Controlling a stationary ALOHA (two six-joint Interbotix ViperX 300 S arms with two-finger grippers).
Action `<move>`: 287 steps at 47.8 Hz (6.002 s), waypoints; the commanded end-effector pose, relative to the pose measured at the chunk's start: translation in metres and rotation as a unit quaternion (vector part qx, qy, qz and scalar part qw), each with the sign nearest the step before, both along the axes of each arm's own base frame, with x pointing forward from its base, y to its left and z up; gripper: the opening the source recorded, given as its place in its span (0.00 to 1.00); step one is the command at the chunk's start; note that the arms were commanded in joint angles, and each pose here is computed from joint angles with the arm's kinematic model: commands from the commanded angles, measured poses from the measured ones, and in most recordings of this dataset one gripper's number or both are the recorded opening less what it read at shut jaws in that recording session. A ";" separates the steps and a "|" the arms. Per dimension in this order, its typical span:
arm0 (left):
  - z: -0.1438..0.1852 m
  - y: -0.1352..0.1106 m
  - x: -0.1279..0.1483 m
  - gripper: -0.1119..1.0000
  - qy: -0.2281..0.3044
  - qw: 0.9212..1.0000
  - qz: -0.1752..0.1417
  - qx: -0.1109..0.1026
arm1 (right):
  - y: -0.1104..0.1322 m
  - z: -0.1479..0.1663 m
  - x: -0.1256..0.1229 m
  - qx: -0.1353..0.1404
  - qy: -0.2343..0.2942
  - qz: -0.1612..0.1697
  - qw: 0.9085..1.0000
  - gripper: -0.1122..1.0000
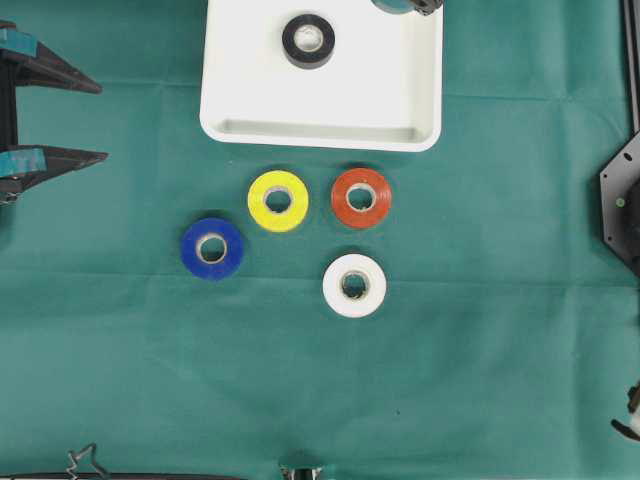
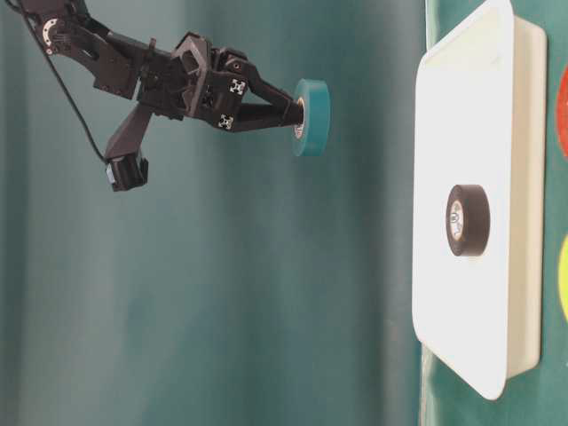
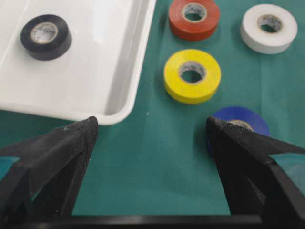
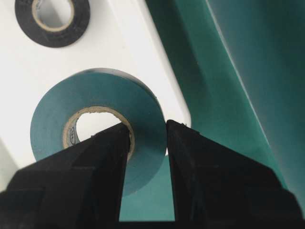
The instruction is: Pick up the tape from a random location and place it into the white case.
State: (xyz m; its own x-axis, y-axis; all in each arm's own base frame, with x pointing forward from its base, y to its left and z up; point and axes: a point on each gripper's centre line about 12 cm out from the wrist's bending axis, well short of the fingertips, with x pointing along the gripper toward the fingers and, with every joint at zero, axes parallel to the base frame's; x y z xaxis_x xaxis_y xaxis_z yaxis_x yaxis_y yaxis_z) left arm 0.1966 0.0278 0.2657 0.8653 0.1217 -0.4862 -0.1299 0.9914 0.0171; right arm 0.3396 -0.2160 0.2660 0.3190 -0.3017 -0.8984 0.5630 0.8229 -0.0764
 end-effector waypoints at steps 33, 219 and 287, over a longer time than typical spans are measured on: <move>0.007 0.000 0.003 0.99 -0.010 1.000 -0.001 0.001 | 0.007 -0.091 -0.002 0.012 -0.012 0.006 1.000 0.33; 0.005 0.000 0.003 0.99 -0.009 1.000 -0.001 0.000 | 0.184 -0.006 -0.121 -0.078 -0.327 0.207 0.919 0.87; 0.000 -0.031 0.003 0.99 -0.005 0.997 -0.078 -0.002 | 0.188 -0.046 -0.139 -0.065 -0.346 0.200 0.915 0.87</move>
